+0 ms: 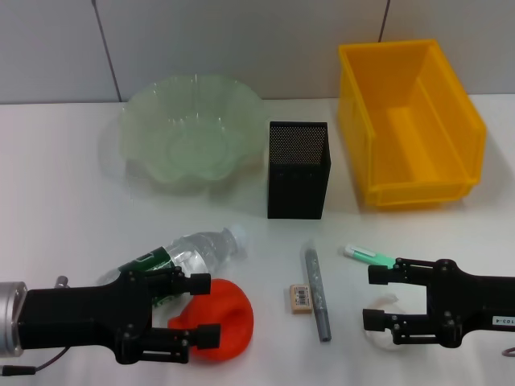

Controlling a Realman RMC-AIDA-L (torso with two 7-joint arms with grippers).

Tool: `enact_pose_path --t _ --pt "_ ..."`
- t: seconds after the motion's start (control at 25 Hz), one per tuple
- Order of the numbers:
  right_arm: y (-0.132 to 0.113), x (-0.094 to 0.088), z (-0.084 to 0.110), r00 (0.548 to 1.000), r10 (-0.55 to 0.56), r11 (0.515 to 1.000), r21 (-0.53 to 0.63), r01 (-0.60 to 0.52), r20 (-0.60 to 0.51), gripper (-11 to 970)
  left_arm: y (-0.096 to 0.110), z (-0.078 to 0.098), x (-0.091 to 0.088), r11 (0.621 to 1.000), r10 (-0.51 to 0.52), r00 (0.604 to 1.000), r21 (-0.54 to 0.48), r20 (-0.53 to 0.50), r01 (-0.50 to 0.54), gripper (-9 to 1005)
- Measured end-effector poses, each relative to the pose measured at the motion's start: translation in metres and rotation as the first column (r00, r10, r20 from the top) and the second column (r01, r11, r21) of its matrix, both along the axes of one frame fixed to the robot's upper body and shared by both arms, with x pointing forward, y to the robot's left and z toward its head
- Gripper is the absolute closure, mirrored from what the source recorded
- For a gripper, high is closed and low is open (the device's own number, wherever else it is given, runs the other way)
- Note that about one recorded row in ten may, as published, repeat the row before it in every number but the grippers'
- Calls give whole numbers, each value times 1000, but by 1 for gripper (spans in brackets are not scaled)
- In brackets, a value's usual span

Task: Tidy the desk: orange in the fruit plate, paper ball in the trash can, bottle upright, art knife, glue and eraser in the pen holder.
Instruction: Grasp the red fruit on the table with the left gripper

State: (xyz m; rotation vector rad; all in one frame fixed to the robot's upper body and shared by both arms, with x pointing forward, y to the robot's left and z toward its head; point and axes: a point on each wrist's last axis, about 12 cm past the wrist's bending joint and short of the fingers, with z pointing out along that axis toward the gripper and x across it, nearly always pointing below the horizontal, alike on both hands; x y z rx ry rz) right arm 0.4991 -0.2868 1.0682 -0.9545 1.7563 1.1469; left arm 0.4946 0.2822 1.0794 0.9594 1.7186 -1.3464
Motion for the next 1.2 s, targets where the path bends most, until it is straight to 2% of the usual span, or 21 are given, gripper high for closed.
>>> enact_pose_path --t 0.6,0.68,0.84,0.96,1.12,1.2 --pt "-3 -2 0 1000 5 1000 1 -5 -7 191 -1 1 -1 1000 -11 1000 -6 1 11 133" --pt "-3 -2 0 1000 4 1000 1 -4 -9 191 -4 6 4 1000 -26 999 -2 24 26 133" --pt "-3 -2 1 1000 3 1000 0 -3 -9 192 -9 10 15 998 -38 996 61 75 34 133" --pt "-4 -2 1 1000 2 1000 0 -2 -9 192 -11 9 17 996 -46 996 81 78 40 133" --pt "-5 -2 1 1000 -5 1000 3 5 -9 192 -20 2 26 982 -56 995 183 81 40 133" --pt "-5 -2 1 1000 -9 1000 4 9 -9 192 -20 2 26 982 -56 995 183 81 40 132"
